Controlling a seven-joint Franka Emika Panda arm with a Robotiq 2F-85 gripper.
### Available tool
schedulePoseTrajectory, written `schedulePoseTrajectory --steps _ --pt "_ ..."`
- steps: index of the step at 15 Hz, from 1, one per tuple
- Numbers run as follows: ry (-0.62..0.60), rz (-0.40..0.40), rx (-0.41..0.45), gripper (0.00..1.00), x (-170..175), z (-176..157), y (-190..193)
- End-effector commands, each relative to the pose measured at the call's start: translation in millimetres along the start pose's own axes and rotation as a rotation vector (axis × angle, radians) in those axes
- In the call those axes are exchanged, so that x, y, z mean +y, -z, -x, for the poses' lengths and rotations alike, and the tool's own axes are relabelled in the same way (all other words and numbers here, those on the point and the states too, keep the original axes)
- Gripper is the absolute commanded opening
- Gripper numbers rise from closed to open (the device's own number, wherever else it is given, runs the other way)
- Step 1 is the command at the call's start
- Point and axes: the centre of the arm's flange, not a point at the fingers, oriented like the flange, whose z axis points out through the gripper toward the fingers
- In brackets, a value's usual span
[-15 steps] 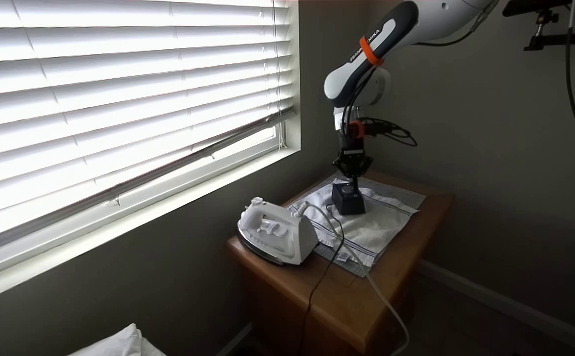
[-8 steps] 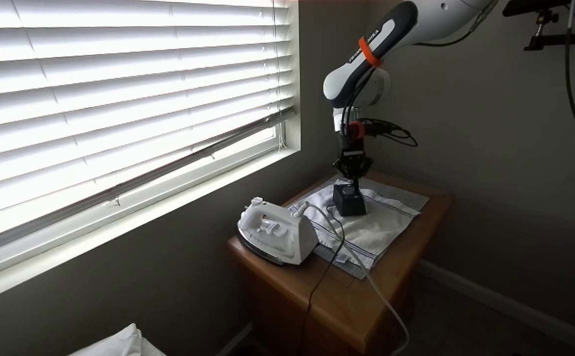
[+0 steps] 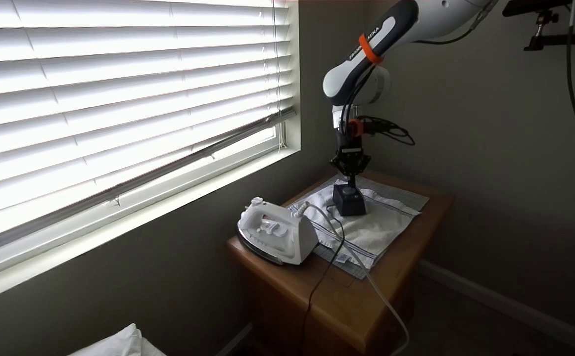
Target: Turn on the alarm clock
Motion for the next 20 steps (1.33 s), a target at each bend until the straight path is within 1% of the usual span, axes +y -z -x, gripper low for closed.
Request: schedulePoseTrajectory --steps 1,3,6,7,8,10,11,14,18,19,20 --pt "0.027 -0.056 0.081 0.00 6.6 20.6 28.5" --pt "0.033 -0.061 0.117 0.00 8.4 26.7 42.2" --pt "0.068 -0.043 0.171 0.00 14.6 35.3 56.5" --pt "0.092 -0.032 0.190 0.04 17.6 39.0 60.2" --pt "0.114 -0.022 0.200 0.27 20.7 43.1 63.2" --pt "0.176 -0.010 0.246 0.31 26.5 54.9 67.9" --pt "0.212 -0.004 0.270 0.36 29.4 63.9 70.1" --pt "0.319 0.002 0.329 0.58 36.2 92.4 74.8" --pt "0.360 0.000 0.333 0.84 46.7 127.2 81.8" --pt "0.372 -0.003 0.320 0.92 50.7 134.0 84.6" --pt "0.391 0.004 0.311 0.98 56.3 139.8 86.1"
